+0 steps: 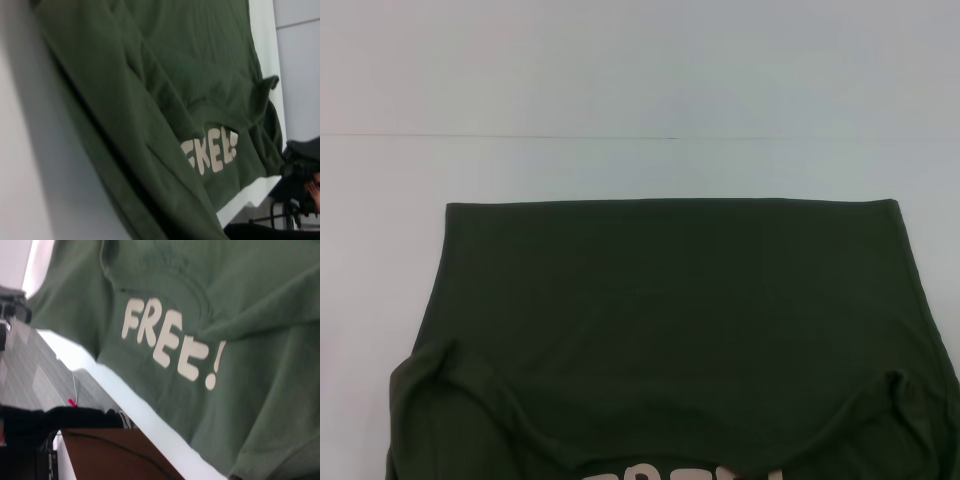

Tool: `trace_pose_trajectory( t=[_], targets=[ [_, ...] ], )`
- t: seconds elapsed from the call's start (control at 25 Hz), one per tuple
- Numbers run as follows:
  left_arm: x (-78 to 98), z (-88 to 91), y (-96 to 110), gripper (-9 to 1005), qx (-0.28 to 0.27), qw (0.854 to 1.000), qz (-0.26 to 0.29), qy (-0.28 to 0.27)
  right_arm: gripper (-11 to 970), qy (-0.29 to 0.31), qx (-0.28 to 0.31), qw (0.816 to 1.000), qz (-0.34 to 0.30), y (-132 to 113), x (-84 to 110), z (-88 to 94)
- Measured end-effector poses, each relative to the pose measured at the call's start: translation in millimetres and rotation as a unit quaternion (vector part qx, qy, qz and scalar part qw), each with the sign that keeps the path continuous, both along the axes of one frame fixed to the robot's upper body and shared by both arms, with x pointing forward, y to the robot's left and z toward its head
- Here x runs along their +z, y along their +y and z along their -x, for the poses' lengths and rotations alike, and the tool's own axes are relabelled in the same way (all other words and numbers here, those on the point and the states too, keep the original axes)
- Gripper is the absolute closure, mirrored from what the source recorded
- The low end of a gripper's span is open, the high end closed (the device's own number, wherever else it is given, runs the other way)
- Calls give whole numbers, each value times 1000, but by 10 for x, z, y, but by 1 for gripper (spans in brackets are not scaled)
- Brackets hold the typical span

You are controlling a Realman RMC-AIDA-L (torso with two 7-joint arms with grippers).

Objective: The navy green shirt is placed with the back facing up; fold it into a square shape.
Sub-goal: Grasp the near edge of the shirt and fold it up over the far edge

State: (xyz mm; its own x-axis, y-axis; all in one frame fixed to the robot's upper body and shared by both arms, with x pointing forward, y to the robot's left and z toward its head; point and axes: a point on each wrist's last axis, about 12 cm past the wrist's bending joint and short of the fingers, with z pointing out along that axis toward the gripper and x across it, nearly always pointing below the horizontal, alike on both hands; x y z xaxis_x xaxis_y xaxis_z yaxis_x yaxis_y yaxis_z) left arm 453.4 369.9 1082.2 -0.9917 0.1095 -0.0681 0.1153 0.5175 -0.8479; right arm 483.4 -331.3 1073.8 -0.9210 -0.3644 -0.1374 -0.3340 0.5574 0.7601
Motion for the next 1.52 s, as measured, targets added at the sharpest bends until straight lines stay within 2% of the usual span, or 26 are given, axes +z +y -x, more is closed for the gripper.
trace_pose_trajectory(
  t=[0.2,0.32,0.48,0.68,0.92,1.2,1.52],
  targets=[
    [25,-64,-37,964,-1,1000,10,-18,907,-9,-28,999,-13,-20,-1,-32],
    [69,-157,-55,964,16,999,22,-33,907,-17,-60,998,-29,-60,17,-61],
    [160,-316,-34,965,57,996,43,-57,907,-35,-113,991,-63,-158,72,-101],
    [239,-508,-7,964,114,988,56,-87,907,-62,-200,971,-114,-277,147,-200],
    [260,-769,-1,960,205,968,71,-125,906,-101,-307,937,-135,-363,183,-406],
    [121,-998,-48,955,300,939,53,-158,907,-138,-395,899,-129,-341,104,-663],
    [-71,-1246,-401,949,346,912,19,-218,906,-179,-434,879,-80,-147,-29,-934]
  ],
)
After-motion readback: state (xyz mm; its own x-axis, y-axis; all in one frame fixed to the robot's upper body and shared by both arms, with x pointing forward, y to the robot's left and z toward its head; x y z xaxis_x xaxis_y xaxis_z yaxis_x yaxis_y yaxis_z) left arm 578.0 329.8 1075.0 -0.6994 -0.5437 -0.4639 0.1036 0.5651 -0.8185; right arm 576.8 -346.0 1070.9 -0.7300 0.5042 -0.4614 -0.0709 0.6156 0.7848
